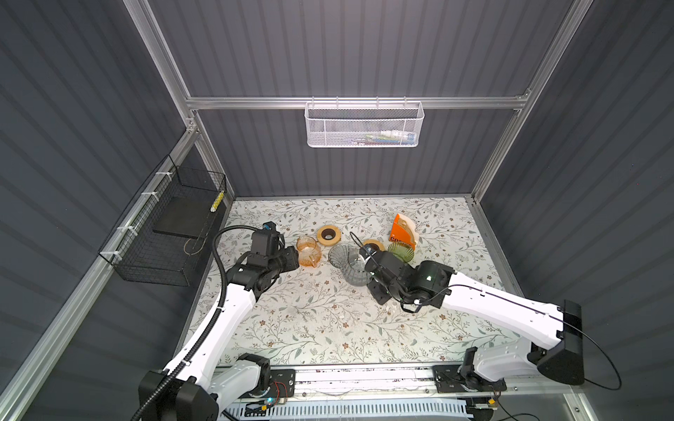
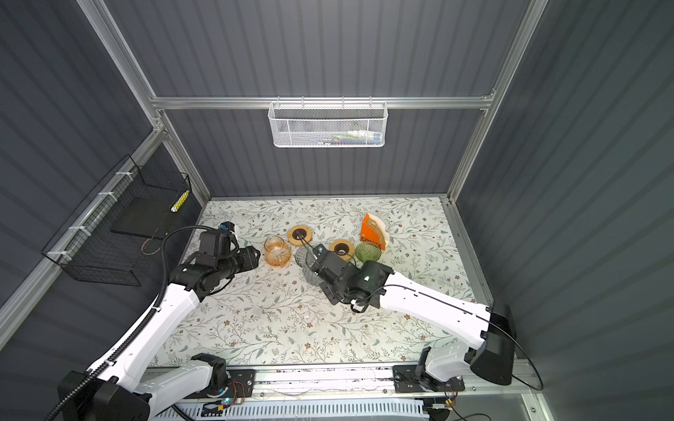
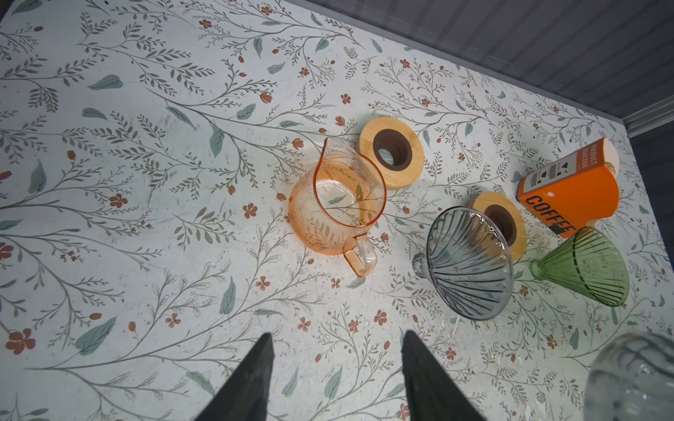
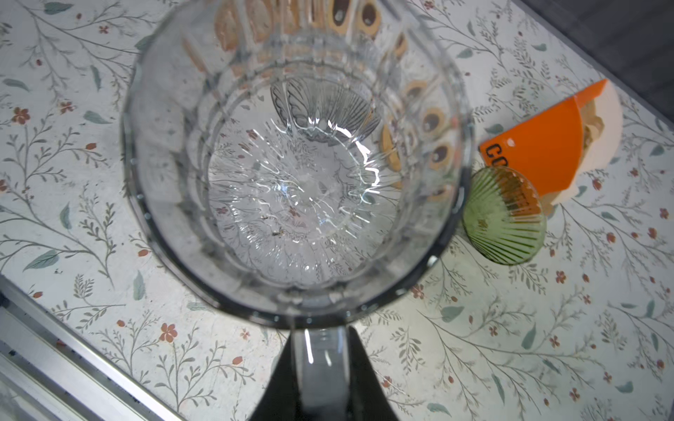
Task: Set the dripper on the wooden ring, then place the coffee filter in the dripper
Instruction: 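Lift the clear pitcher with right gripper and carry it toward the robot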
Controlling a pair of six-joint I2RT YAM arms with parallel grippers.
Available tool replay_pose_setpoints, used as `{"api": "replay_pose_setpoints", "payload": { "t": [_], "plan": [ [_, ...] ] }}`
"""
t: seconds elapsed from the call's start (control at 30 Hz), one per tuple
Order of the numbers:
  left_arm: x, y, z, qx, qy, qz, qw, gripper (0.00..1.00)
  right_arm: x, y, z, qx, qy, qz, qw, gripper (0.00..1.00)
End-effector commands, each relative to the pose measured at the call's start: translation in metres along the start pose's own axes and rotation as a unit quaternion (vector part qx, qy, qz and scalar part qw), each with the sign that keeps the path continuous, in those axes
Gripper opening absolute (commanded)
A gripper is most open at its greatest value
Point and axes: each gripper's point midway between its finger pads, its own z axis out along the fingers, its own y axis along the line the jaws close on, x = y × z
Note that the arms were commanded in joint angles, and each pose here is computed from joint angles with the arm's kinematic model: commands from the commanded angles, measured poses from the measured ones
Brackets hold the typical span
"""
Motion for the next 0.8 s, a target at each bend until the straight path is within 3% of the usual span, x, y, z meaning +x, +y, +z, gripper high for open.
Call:
{"api": "replay_pose_setpoints", "payload": {
  "t": [0.0, 0.17, 0.37, 0.77],
  "plan": [
    [0.011, 0.010, -0.004, -0.023, 0.010, -0.006, 1.000, 0.57, -0.035, 0.036, -0.008, -0.049, -0.067, -0.028, 0.996, 0.00],
    [0.019, 0.018, -0.003, -0.036, 0.012, -0.016, 0.999, 0.57, -0.035, 0.085, 0.008, -0.126, -0.063, -0.052, 0.989, 0.00],
    [0.025, 0.022, -0.005, -0.040, 0.012, -0.016, 0.999, 0.57, -0.029, 0.118, 0.026, -0.169, -0.068, -0.082, 0.980, 0.00],
    [0.027, 0.021, -0.006, -0.035, 0.014, -0.007, 0.999, 0.57, -0.003, 0.138, 0.067, -0.174, -0.041, -0.115, 0.977, 0.00]
  ]
}}
